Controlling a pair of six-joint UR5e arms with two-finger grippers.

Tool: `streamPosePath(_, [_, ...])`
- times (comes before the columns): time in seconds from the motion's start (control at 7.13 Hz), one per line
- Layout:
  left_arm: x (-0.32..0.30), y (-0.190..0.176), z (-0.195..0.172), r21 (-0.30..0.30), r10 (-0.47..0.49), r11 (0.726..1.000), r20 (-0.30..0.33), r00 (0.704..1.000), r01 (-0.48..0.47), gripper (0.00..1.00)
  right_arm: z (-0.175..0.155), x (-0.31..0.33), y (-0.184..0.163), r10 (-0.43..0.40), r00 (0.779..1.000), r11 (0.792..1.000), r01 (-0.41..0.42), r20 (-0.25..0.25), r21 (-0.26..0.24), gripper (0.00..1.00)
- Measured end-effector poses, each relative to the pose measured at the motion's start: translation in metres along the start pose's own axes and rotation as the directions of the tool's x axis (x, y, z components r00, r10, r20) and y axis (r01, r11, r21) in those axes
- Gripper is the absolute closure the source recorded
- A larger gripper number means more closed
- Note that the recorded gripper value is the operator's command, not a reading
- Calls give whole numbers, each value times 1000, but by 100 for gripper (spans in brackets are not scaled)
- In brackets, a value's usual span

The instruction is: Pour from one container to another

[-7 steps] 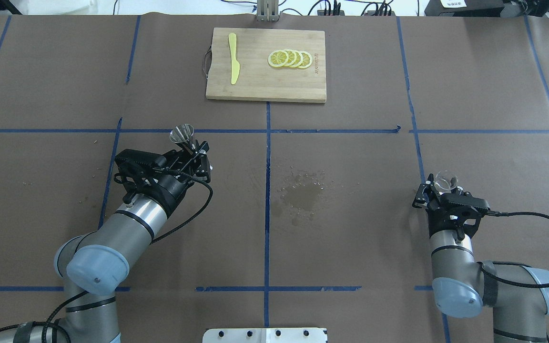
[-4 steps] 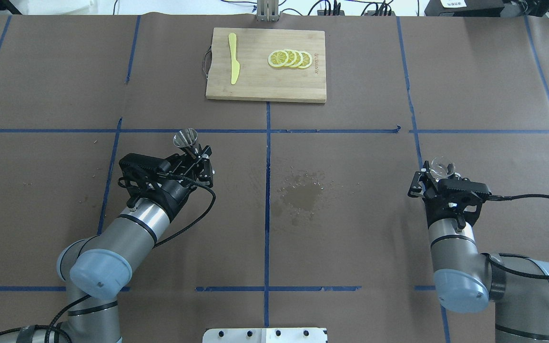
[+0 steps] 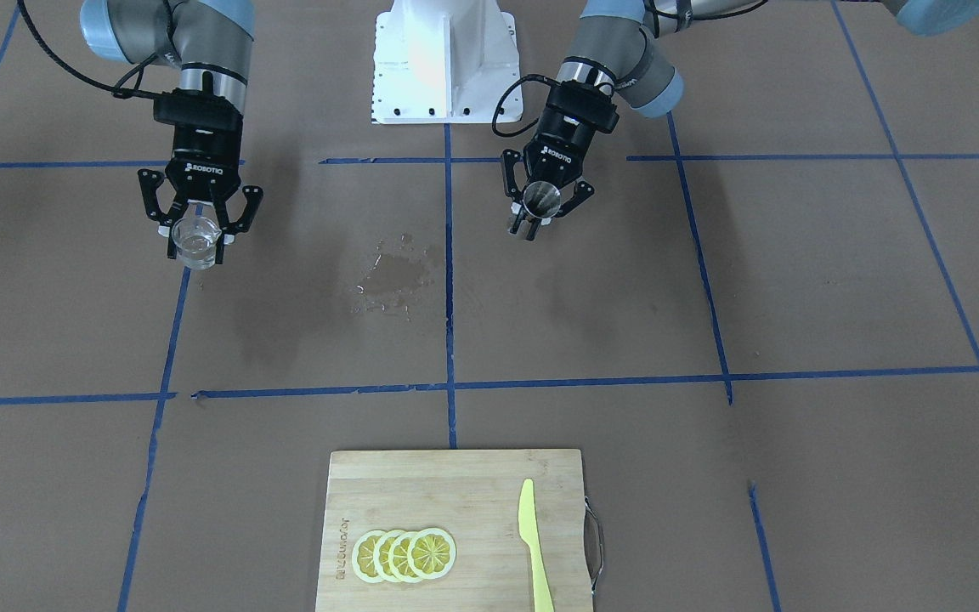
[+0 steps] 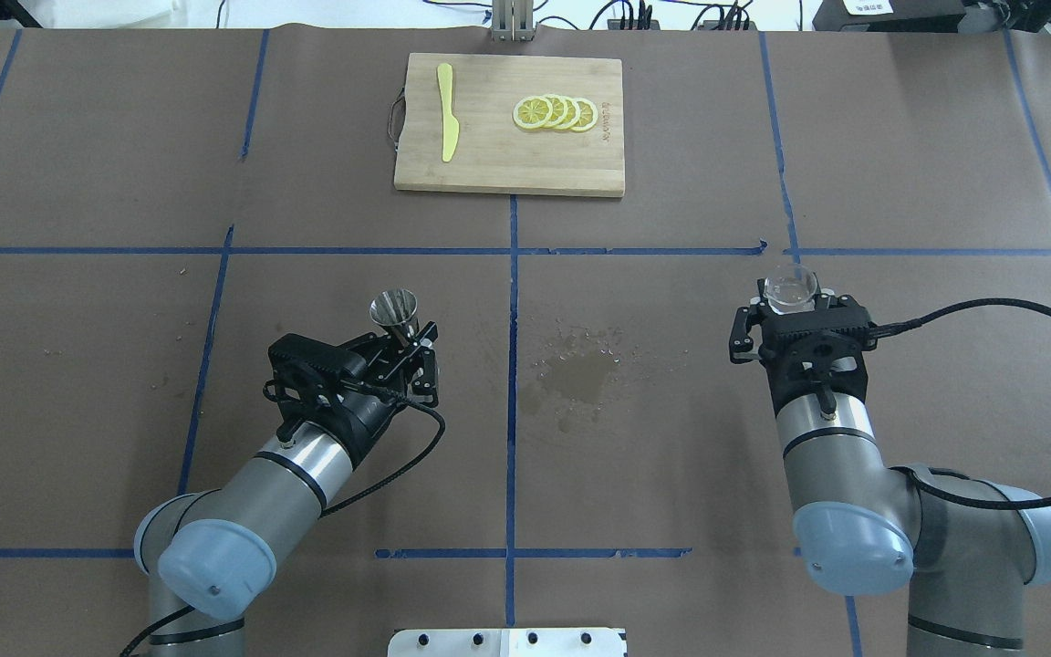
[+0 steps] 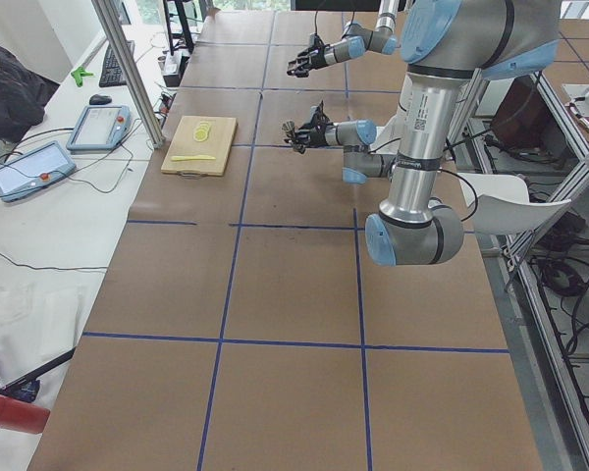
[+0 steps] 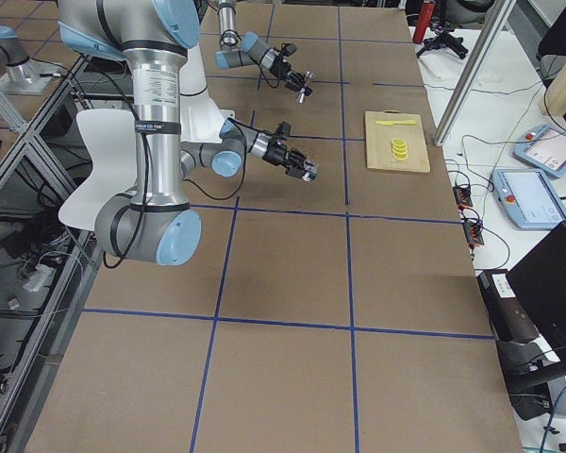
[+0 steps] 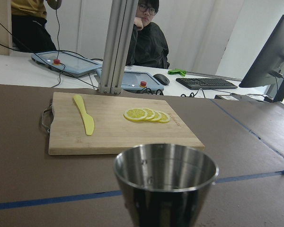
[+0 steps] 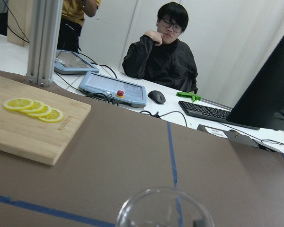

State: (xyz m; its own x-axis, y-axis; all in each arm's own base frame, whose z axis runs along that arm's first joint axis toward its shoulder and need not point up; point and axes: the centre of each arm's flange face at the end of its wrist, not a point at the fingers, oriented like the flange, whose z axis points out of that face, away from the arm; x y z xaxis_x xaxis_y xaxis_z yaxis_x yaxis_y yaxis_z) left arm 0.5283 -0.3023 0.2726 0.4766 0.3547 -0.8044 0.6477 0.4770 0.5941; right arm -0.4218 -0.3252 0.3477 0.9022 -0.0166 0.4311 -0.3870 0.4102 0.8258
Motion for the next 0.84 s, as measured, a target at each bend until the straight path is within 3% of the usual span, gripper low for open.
streamPosePath(0.42, [42,-5,1,-22,51,998,-95,994,-53,100,-14,-47,-54,-111,991,994,110,75,19,100])
streamPosePath(0.84, [73,3,20,-33,61,997,-128,990,-66,100,-18,-66,-70,-186,978,982,183,98,35,100])
